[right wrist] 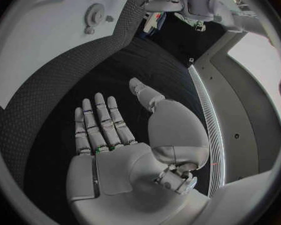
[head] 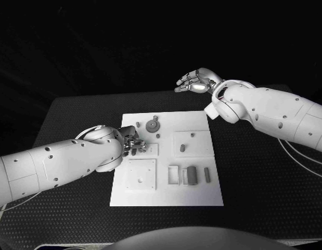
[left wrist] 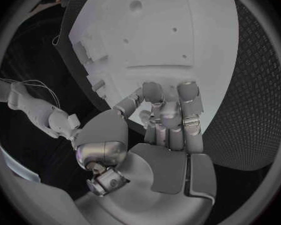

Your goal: Assemble the parts on the task board

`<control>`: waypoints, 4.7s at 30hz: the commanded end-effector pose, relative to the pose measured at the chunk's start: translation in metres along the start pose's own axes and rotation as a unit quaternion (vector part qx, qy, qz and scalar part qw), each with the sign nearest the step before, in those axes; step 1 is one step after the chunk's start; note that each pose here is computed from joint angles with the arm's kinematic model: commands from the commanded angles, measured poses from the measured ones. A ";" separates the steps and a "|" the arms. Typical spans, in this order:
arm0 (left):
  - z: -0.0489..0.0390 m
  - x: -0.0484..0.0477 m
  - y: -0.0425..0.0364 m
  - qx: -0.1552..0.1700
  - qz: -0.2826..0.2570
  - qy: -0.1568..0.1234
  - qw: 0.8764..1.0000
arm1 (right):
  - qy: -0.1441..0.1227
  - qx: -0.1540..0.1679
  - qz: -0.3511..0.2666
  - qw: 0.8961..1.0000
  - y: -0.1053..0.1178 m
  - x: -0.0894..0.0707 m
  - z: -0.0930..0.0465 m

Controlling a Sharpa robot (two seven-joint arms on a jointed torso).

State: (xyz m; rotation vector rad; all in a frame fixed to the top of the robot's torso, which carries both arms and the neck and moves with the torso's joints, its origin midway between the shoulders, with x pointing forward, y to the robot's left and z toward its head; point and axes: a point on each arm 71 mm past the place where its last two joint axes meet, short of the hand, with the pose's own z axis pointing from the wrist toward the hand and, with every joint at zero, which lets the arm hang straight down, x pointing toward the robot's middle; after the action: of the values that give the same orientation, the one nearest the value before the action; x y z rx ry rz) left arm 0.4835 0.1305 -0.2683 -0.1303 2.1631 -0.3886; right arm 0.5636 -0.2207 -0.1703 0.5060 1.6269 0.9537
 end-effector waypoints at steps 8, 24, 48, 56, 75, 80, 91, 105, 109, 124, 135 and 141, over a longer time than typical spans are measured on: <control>0.0009 0.0085 0.0042 -0.009 0.005 0.020 1.000 | 0.007 -0.005 0.002 1.000 0.001 0.001 0.000; -0.0003 0.0030 0.0066 0.006 -0.025 -0.011 1.000 | 0.006 -0.004 0.002 1.000 0.000 0.001 0.000; 0.0010 0.0024 0.0070 0.004 -0.033 -0.014 0.999 | 0.006 -0.003 0.001 1.000 -0.001 0.001 0.000; 0.0039 0.0051 0.0044 0.000 -0.026 0.002 1.000 | 0.006 -0.003 0.001 1.000 -0.001 0.001 0.000; 0.0044 0.0102 0.0052 -0.006 -0.016 0.034 0.999 | 0.007 0.000 0.002 1.000 -0.004 0.002 -0.001; 0.0040 0.0113 0.0056 -0.007 -0.013 0.040 0.999 | 0.008 0.000 0.002 1.000 -0.005 0.004 -0.001; 0.0040 0.0116 0.0068 -0.014 -0.002 0.042 0.999 | 0.007 0.002 0.002 1.000 -0.006 0.003 -0.001; 0.0038 0.0097 0.0089 -0.019 0.004 0.031 0.999 | 0.007 0.002 0.002 1.000 -0.006 0.003 -0.002; 0.0039 0.0092 0.0087 -0.020 0.007 0.026 0.999 | 0.007 0.002 0.002 1.000 -0.006 0.002 -0.002; 0.0033 0.0080 0.0121 -0.025 0.009 0.022 0.999 | 0.007 0.002 0.002 1.000 -0.007 0.002 -0.002; 0.0033 0.0076 0.0127 -0.026 0.009 0.021 0.999 | 0.007 0.002 0.003 1.000 -0.006 0.003 -0.002; 0.0034 0.0074 0.0106 -0.023 0.006 0.015 1.000 | 0.007 0.002 0.003 1.000 -0.006 0.003 -0.001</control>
State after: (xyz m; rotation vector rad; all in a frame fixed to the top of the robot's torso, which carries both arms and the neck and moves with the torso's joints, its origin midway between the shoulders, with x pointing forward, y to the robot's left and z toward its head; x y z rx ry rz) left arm 0.4864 0.1338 -0.2692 -0.1388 2.1681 -0.3888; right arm 0.5629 -0.2243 -0.1772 0.5195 1.6370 0.9459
